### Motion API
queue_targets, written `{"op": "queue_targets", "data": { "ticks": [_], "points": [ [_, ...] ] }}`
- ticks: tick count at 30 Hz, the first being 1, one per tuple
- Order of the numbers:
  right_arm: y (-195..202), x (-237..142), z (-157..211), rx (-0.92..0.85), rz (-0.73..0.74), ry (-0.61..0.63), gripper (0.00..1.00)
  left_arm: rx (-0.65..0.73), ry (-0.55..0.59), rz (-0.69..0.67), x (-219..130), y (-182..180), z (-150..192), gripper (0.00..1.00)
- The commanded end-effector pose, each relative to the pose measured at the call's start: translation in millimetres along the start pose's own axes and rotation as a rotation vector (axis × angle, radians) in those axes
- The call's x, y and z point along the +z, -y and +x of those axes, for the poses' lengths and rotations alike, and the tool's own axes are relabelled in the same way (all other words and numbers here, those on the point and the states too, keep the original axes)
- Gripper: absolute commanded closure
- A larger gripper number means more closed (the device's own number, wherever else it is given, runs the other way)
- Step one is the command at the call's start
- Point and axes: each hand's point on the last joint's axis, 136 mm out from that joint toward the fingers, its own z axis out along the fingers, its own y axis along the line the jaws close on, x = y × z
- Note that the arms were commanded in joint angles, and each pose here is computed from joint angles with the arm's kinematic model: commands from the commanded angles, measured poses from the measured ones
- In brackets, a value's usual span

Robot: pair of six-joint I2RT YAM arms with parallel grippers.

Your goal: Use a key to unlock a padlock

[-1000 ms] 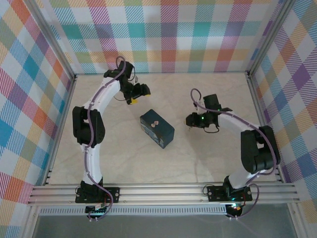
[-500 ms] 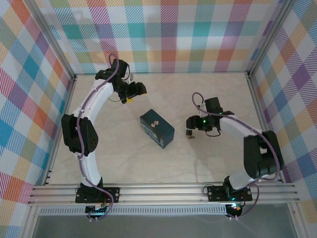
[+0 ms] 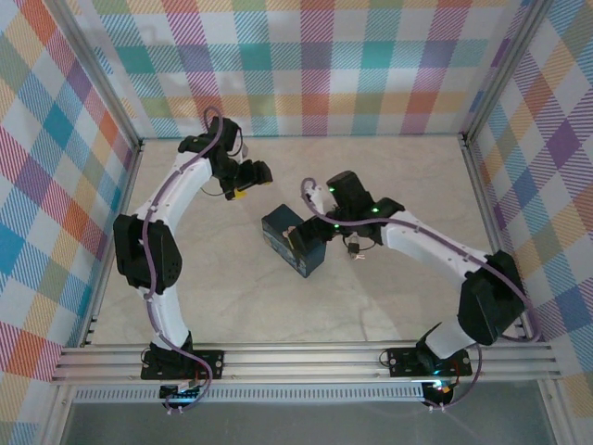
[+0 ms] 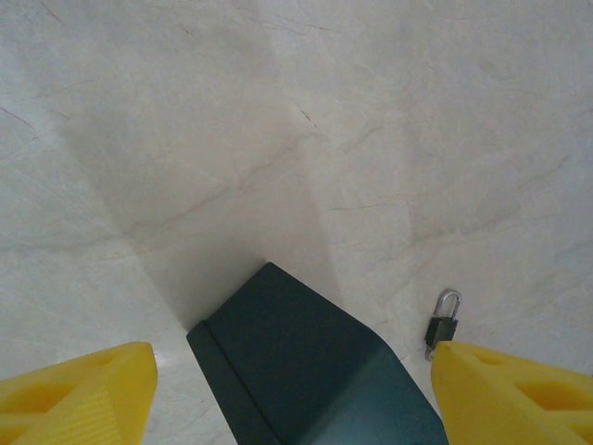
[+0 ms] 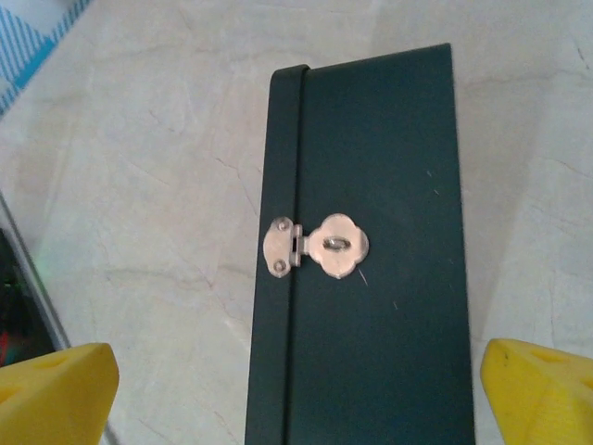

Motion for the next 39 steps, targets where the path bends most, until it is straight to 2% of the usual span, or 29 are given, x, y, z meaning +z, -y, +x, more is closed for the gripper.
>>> {"op": "queue_targets", "data": {
  "ticks": [1,9,13,16,21,24,32,39],
  "points": [
    [19,14,9,-0.063,0.131,-0.089,0.00,0.001,0.033,0.005,-21,-1,0,0.22],
    [29,44,31,-0.158,0.211,-0.202,0.00,-0.017,0.053,-0.012,-29,-12,-5,0.22],
    [28,49,38,-0.124,0.194,-0.220,0.13,-0.025,0.057,-0.011,-31,-15,-6,0.22],
    [24,46,33,-0.039,0.162,-0.173,0.18,-0.025,0.058,-0.009,-32,-16,-6,0.22],
    [22,37,15,0.290,-0.036,-0.029,0.26,-0.026,0.065,-0.002,-33,-14,-8,0.23],
    [28,40,14,0.424,-0.090,0.018,0.27,-0.025,0.070,0.003,-36,-13,-10,0.23],
    [54,69,17,0.698,-0.160,0.123,0.21,-0.030,0.071,0.026,-36,-9,-10,0.23],
    [56,90,10,0.617,-0.205,0.137,0.06,-0.024,0.081,0.028,-41,-7,-11,0.23]
  ]
}}
